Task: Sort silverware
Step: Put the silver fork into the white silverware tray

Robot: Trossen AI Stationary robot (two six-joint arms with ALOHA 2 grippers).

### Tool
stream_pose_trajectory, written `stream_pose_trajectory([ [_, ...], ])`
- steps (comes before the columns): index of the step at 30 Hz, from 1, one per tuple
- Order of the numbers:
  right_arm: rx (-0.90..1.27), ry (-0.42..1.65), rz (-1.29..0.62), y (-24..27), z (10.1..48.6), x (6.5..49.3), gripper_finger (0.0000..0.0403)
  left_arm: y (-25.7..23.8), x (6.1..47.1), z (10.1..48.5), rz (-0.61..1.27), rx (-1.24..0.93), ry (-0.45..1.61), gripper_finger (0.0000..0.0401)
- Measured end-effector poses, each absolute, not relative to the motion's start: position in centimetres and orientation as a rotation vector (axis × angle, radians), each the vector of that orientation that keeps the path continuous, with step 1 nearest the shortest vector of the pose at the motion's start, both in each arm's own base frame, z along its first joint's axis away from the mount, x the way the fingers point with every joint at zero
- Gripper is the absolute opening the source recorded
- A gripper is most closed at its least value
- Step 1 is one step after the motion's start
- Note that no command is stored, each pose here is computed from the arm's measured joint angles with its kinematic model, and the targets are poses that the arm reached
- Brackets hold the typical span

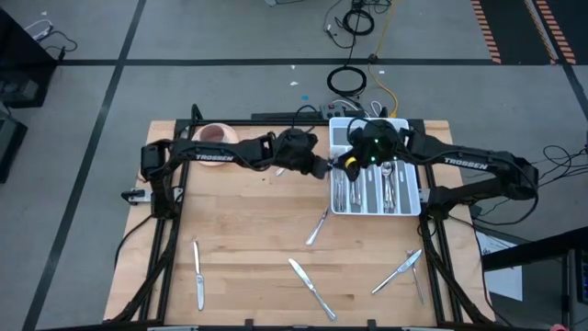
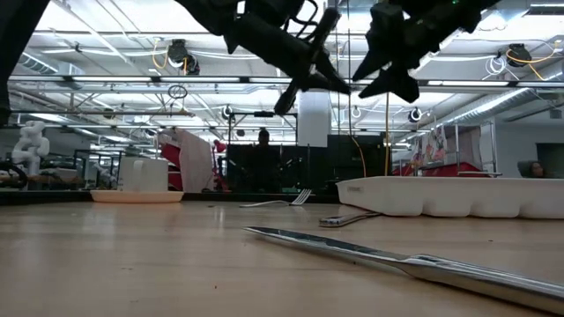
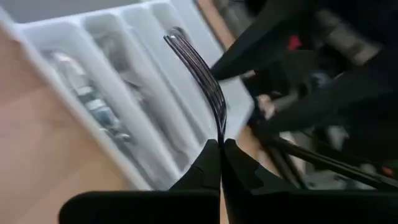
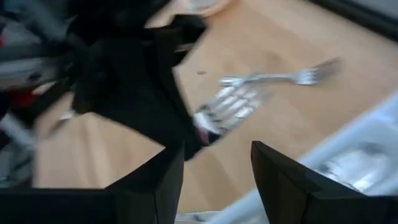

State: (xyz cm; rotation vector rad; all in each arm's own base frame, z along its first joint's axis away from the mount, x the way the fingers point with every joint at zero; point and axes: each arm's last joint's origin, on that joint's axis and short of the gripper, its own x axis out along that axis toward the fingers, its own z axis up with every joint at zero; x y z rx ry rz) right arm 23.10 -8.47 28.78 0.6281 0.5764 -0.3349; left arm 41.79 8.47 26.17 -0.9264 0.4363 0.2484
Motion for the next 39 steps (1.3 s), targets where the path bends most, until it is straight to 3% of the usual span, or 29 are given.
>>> stream_pose_trajectory([
  [18, 0.486, 0.373, -0.143, -7.0, 32.7, 19.9, 0.0178, 7.2, 41.4, 29.4, -0.272, -0.754, 0.387, 0.0],
  [35, 0.494, 0.361, -0.032, -7.4, 32.5, 21.0, 0.0177, 7.6, 41.7, 29.7, -0.145, -0.635, 0.301, 0.0],
  [39, 0.479, 0.343, -0.063, -7.7, 32.4, 21.5, 0.0154, 7.6, 41.7, 29.8, -0.143, -0.633, 0.291, 0.0],
])
